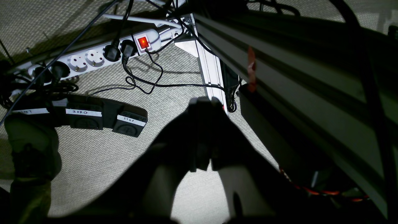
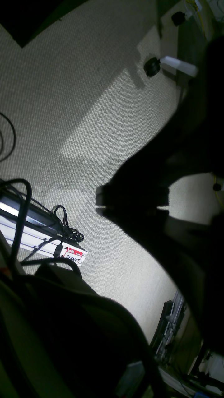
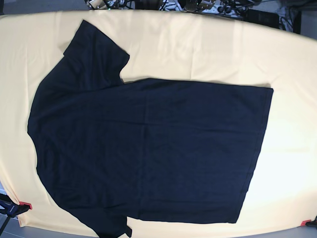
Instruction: Fold the T-shirt properly
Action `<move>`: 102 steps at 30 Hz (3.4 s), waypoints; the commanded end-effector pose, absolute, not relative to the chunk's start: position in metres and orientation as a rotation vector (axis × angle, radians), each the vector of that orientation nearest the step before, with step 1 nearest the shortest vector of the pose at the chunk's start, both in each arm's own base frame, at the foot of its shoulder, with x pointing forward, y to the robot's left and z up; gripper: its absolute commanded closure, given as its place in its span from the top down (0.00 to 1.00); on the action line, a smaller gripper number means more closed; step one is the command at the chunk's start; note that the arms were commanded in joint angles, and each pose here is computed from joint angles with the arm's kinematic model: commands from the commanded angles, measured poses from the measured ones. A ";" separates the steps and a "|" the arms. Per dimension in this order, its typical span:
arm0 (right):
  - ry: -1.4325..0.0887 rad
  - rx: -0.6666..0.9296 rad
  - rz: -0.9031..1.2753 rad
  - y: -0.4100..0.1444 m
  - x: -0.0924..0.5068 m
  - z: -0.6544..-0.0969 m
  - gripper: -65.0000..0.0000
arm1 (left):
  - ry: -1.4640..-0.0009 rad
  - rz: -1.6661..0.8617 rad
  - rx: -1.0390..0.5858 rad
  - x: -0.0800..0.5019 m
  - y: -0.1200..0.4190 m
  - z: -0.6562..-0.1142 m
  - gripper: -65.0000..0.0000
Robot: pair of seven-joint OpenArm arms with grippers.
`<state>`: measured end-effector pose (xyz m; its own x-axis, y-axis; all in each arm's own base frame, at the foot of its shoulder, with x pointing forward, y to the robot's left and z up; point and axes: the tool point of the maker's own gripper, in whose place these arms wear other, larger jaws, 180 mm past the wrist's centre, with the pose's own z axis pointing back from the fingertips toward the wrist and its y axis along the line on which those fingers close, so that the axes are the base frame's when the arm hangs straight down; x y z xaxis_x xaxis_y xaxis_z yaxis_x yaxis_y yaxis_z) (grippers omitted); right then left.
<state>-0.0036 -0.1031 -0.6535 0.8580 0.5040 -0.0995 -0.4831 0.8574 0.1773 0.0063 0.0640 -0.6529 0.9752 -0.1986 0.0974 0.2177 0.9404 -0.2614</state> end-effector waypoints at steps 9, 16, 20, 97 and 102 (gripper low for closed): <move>0.144 0.179 0.522 -0.100 -0.002 -0.652 0.00 | -0.072 -0.212 -0.281 0.006 0.062 -0.652 0.00; 0.187 0.168 0.526 -0.104 -0.009 -0.651 0.00 | -0.020 -0.220 -0.274 -0.003 0.064 -0.653 0.00; 0.241 0.152 0.530 -0.110 -0.018 -0.650 0.00 | 0.012 -0.224 -0.271 -0.008 0.065 -0.653 0.00; 0.313 0.145 0.554 -0.121 -0.171 -0.515 0.00 | 0.189 -0.478 -0.418 -0.163 0.116 -0.491 0.00; 0.125 0.034 0.525 -0.132 -0.127 -0.475 0.00 | -0.018 -0.565 -0.331 -0.107 0.130 -0.452 0.00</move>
